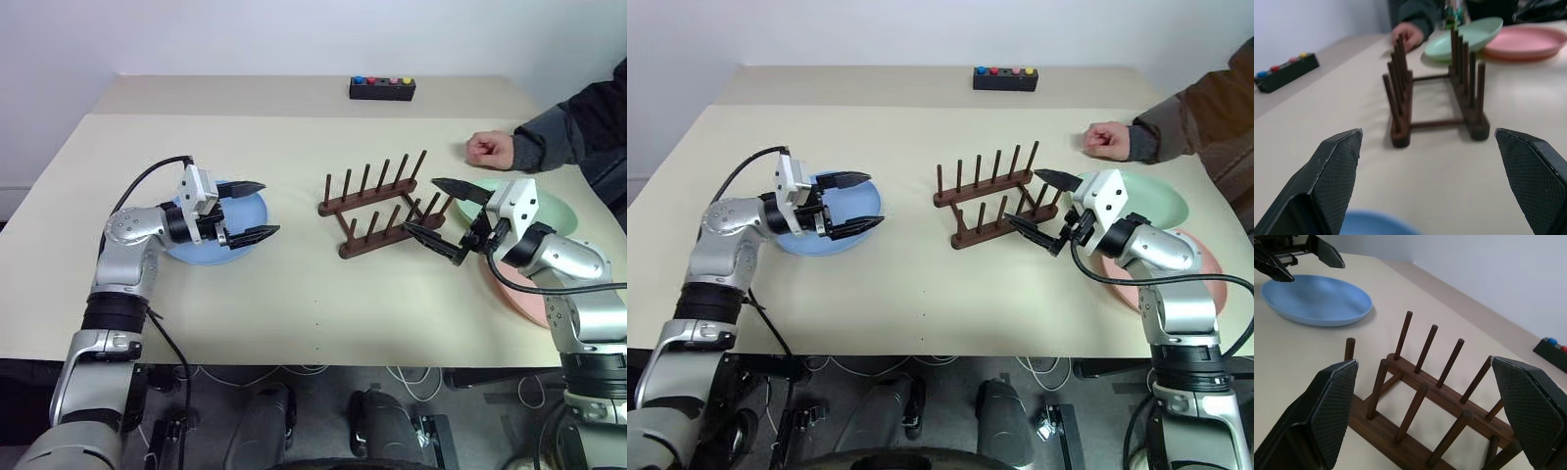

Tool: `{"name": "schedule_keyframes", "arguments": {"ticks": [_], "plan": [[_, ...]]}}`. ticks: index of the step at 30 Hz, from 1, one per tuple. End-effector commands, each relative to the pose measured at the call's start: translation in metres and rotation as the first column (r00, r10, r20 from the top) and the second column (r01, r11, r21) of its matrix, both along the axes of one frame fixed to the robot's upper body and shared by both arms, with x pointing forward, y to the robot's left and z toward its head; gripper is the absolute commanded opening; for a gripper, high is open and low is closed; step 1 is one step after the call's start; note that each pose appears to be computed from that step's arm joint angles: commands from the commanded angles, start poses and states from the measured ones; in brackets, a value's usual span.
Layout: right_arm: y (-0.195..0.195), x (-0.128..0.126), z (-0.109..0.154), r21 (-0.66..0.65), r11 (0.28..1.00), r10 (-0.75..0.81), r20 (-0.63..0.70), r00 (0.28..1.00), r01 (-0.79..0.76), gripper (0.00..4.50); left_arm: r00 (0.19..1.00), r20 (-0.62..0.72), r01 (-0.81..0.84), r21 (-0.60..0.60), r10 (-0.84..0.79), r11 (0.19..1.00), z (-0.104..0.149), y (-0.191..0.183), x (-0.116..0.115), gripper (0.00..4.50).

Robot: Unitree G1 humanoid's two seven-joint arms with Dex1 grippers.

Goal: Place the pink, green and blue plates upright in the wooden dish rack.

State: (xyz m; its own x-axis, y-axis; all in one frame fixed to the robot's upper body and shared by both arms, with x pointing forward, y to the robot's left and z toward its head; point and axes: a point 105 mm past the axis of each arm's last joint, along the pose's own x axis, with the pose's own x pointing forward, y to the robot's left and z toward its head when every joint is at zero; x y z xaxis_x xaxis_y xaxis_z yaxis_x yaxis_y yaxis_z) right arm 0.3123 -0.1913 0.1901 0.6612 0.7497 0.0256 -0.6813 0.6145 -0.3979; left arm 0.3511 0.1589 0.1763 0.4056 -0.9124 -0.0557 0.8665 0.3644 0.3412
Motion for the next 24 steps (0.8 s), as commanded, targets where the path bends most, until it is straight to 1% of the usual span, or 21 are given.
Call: {"name": "schedule_keyframes", "arguments": {"ticks": [1, 5, 9, 13, 17, 19, 22, 24], "plan": [[-0.001, -0.009, 0.012, -0.004, 1.0, 0.017, 0.031, 0.999, -0.017, 4.5, 0.998, 0.068, -0.002, 0.032, 0.0, 0.999, 0.016, 0.007, -0.004, 4.45], [0.007, -0.008, 0.014, 0.025, 0.999, 0.031, 0.027, 0.999, -0.031, 4.5, 0.994, 0.092, -0.063, 0.024, 0.06, 0.998, 0.019, 0.015, 0.005, 4.45], [0.012, -0.002, 0.019, 0.029, 0.998, 0.06, 0.034, 0.998, -0.061, 4.5, 0.992, 0.108, -0.063, 0.013, 0.062, 0.998, 0.022, 0.01, 0.004, 4.45], [0.014, 0.007, 0.029, 0.046, 0.994, 0.099, 0.032, 0.995, -0.1, 4.5, 0.993, 0.099, -0.063, -0.017, 0.064, 0.998, 0.021, 0.006, -0.004, 4.45], [0.018, 0.012, 0.037, 0.046, 0.984, 0.17, 0.02, 0.985, -0.171, 4.5, 0.996, 0.034, -0.082, -0.049, 0.084, 0.995, 0.012, 0.013, -0.013, 4.45], [0.018, 0.016, 0.042, 0.067, 0.979, 0.194, 0.014, 0.981, -0.194, 4.5, 0.995, 0.013, -0.099, -0.067, 0.1, 0.993, 0.009, 0.015, -0.017, 4.45], [0.024, 0.02, 0.048, 0.124, 0.954, 0.278, -0.028, 0.96, -0.273, 4.5, 0.991, 0.006, -0.132, -0.077, 0.133, 0.988, 0.009, 0.016, -0.027, 4.45], [0.026, 0.026, 0.047, 0.13, 0.947, 0.302, -0.038, 0.953, -0.295, 4.5, 0.988, 0.002, -0.153, -0.08, 0.154, 0.985, 0.009, 0.015, -0.033, 4.45]]}}
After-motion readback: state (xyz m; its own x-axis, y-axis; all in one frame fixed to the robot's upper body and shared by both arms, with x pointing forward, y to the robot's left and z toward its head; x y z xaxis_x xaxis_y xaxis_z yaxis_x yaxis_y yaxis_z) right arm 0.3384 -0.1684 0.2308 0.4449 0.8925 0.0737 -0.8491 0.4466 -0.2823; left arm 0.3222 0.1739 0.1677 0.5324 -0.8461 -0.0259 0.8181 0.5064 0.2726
